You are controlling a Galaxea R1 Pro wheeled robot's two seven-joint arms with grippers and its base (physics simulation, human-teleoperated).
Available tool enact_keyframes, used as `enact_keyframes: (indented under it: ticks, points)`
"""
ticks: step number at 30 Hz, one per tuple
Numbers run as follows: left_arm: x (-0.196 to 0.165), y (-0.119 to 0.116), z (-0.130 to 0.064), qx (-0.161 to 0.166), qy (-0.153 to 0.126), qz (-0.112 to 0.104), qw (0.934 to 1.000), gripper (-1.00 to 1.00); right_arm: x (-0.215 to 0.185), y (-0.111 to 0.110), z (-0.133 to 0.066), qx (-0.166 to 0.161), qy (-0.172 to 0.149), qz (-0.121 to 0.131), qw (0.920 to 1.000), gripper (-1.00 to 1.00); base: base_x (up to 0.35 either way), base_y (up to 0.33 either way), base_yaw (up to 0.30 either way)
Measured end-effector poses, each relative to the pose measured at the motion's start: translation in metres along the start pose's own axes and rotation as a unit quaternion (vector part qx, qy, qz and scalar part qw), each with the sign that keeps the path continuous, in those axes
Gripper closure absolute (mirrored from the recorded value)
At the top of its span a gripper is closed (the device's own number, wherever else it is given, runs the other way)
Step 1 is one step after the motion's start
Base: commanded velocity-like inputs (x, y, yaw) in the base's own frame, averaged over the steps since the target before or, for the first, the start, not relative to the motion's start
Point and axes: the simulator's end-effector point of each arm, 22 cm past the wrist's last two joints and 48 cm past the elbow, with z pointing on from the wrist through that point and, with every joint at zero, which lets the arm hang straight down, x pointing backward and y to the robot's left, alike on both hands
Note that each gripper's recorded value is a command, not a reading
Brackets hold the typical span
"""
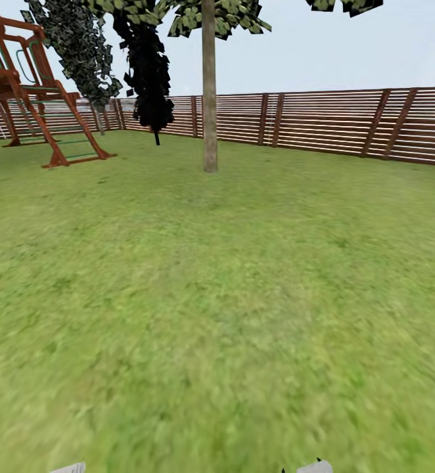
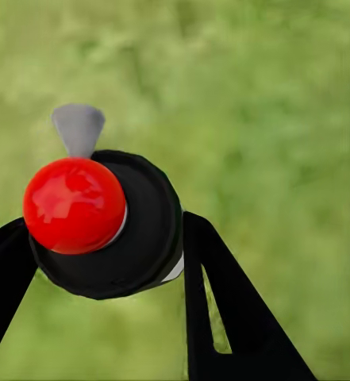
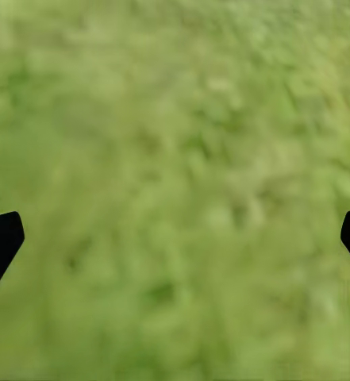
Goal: In the garden, pick up the pesticide atomizer on the floor and spray pesticide onto both trees until each tree trunk is fully covered.
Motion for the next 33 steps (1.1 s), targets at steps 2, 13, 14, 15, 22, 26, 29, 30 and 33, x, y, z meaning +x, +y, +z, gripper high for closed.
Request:
enact_keyframes:
  ticks: [2,13,14,15,22,26,29,30,33]
  points:
    - [0.0000,0.0000,0.0000,0.000,0.000,0.000,1.0000,1.00,0.0000,0.0000,0.0000,0.000,0.000,0.000,1.0000,-1.00,0.337,-0.094,0.000]
    - [0.0000,0.0000,0.0000,0.000,0.000,0.000,1.0000,1.00,0.0000,0.0000,0.0000,0.000,0.000,0.000,1.0000,-1.00,0.337,-0.093,0.000]
    - [0.0000,0.0000,0.0000,0.000,0.000,0.000,1.0000,1.00,0.0001,0.0000,0.0000,0.000,0.000,0.000,1.0000,-1.00,0.337,-0.093,0.000]
    - [0.0000,0.0000,0.0000,0.000,0.000,0.000,1.0000,1.00,0.0001,0.0000,0.0000,0.000,0.000,0.000,1.0000,-1.00,0.337,-0.093,0.000]
    - [0.0000,0.0000,0.0000,0.000,0.000,0.000,1.0000,1.00,0.0002,0.0001,-0.0001,0.000,0.000,0.000,1.0000,-1.00,0.337,-0.093,0.000]
    - [0.0000,0.0000,0.0000,0.000,0.000,0.000,1.0000,1.00,0.0001,0.0000,0.0000,0.000,0.000,0.000,1.0000,-1.00,0.337,-0.092,0.000]
    - [0.0000,0.0000,0.0000,0.000,0.000,0.000,1.0000,1.00,0.0001,0.0000,0.0000,0.000,0.000,0.000,1.0000,-1.00,0.337,-0.092,0.000]
    - [0.0000,0.0000,0.0000,0.000,0.000,0.000,1.0000,1.00,0.0000,0.0000,0.0000,0.000,0.000,0.000,1.0000,-1.00,0.337,-0.092,0.000]
    - [0.0000,0.0000,0.0000,0.000,0.000,0.000,1.0000,1.00,0.0002,0.0001,-0.0001,0.000,0.000,0.000,1.0000,-1.00,0.337,-0.092,0.000]
